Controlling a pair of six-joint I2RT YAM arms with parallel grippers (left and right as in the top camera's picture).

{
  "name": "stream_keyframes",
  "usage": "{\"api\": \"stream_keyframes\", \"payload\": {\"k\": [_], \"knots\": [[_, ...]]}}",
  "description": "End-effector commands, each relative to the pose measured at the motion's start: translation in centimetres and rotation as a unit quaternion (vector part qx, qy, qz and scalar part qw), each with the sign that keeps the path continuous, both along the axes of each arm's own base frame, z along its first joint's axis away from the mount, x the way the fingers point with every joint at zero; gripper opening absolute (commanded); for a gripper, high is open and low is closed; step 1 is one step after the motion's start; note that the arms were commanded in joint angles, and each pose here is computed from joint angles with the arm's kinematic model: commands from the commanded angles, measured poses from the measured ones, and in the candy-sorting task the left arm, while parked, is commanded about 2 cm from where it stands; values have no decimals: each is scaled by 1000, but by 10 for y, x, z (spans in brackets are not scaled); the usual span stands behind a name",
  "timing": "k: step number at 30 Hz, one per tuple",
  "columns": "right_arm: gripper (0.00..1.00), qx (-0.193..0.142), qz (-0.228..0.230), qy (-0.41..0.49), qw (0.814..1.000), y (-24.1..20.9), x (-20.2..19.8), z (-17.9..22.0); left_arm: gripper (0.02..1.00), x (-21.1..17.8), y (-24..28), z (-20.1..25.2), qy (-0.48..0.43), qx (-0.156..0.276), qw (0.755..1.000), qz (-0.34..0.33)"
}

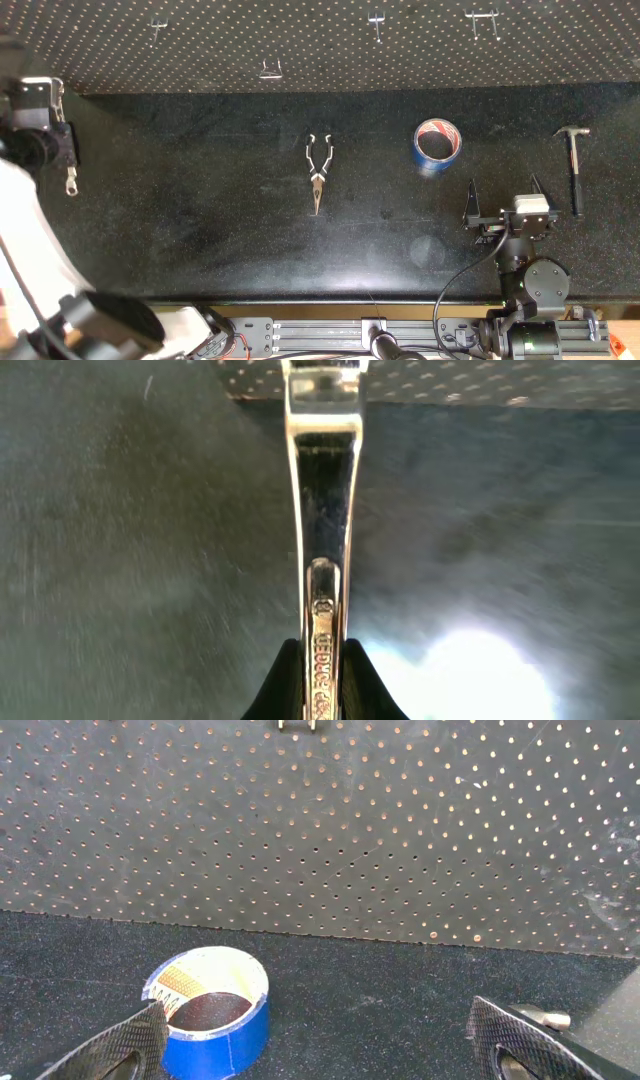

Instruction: Place Tools Onto Pegboard

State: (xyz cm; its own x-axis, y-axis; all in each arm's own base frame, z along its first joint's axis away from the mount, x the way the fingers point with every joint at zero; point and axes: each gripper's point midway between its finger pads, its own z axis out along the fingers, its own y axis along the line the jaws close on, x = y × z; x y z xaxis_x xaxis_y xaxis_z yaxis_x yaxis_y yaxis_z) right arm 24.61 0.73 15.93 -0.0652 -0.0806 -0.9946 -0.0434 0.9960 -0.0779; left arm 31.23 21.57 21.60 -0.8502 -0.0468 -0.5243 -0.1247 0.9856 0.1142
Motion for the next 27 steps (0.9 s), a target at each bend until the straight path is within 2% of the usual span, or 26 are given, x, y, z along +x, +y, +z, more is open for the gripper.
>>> {"api": "stream_keyframes", "payload": {"k": [1,3,7,9,10,12,14,18,23,27], "knots": [[976,-6,8,-1,1000,3,0,-1,29,-3,-30,10,-33,-61,997,-14],[976,-6,8,-1,1000,3,0,-1,29,3,-11,6,-53,-42,998,15],[976,-6,8,-1,1000,3,0,-1,29,29,19,-14,-117,45,990,69],[976,-6,8,-1,1000,3,0,-1,29,43,9,-28,-135,101,984,64],[976,-6,8,-1,1000,3,0,-1,29,50,-6,-34,-139,108,983,47],[976,-6,8,-1,1000,3,0,-1,29,64,-43,-37,-150,96,984,9],[976,-6,8,-1,1000,3,0,-1,29,78,-81,-33,-169,62,984,-7],[976,-6,8,-1,1000,3,0,-1,29,96,-157,-5,-223,26,973,-59],[976,-6,8,-1,1000,3,0,-1,29,93,-158,9,-234,66,970,-27],[976,-6,8,-1,1000,3,0,-1,29,90,-155,11,-234,68,970,-22]]}}
